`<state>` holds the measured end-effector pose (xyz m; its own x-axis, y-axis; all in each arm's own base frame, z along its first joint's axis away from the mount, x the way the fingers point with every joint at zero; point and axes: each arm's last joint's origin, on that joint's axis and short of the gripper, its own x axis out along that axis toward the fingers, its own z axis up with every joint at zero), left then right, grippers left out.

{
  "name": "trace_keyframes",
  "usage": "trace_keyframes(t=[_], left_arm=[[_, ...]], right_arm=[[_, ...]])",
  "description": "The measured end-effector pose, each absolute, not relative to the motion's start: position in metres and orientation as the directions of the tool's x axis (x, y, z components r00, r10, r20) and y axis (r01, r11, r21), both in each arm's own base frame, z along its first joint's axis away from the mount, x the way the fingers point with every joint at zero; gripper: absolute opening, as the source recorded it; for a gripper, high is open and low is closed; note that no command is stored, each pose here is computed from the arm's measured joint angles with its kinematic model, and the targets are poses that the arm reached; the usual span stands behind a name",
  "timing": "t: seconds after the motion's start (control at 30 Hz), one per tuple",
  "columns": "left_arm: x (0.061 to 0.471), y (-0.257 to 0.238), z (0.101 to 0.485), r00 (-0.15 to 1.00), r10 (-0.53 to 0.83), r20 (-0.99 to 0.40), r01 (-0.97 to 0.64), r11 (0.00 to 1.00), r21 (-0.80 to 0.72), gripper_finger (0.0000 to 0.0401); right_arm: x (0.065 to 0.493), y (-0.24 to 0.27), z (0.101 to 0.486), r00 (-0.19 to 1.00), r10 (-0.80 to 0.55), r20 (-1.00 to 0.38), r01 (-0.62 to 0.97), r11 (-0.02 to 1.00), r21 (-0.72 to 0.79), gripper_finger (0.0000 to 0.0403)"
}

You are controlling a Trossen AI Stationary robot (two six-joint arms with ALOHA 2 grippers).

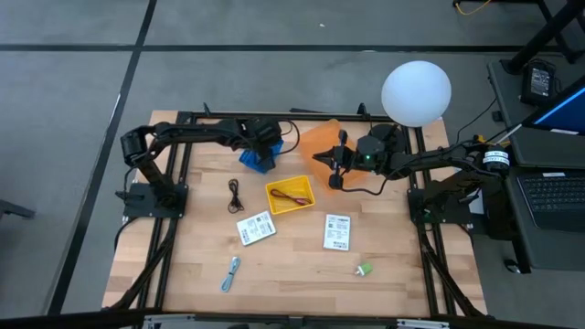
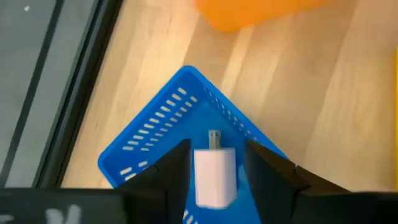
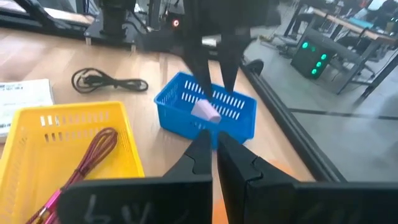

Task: Pick and place items into bin
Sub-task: Put the white card reader box into the orange bin

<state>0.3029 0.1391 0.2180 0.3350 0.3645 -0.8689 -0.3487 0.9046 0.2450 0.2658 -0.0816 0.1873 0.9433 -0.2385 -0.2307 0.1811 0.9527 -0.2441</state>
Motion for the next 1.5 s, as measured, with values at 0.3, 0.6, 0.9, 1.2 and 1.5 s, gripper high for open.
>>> trace_keyframes(t=[0.3,0.6,0.9,1.2,1.5], left_arm=[[0.286,0.128,0.261,0.412,0.383,-0.827,-0.351,0.904,0.244,0.0107],[0.256,0.096,0.289,0.625,0.315,-0.714,-0.312,0.940,0.141,0.0064],[0.223,0.056,0.257,0.780,0.269,-0.565,-0.291,0.955,0.054,0.0024],[0.208,0.030,0.220,0.887,0.197,-0.418,-0.217,0.976,0.001,0.0005],[0.204,0.016,0.200,0.898,0.138,-0.419,-0.149,0.989,0.005,0.0003]], right_arm=[[0.265,-0.081,0.185,0.938,-0.237,-0.254,0.176,0.954,-0.241,0.0007],[0.265,-0.081,0.185,0.937,-0.236,-0.258,0.183,0.960,-0.213,0.0007],[0.265,-0.081,0.185,0.937,-0.235,-0.259,0.189,0.963,-0.191,0.0007],[0.265,-0.081,0.185,0.939,-0.233,-0.253,0.188,0.963,-0.191,0.0007],[0.270,-0.066,0.190,0.961,-0.183,-0.205,0.143,0.970,-0.196,0.0007]])
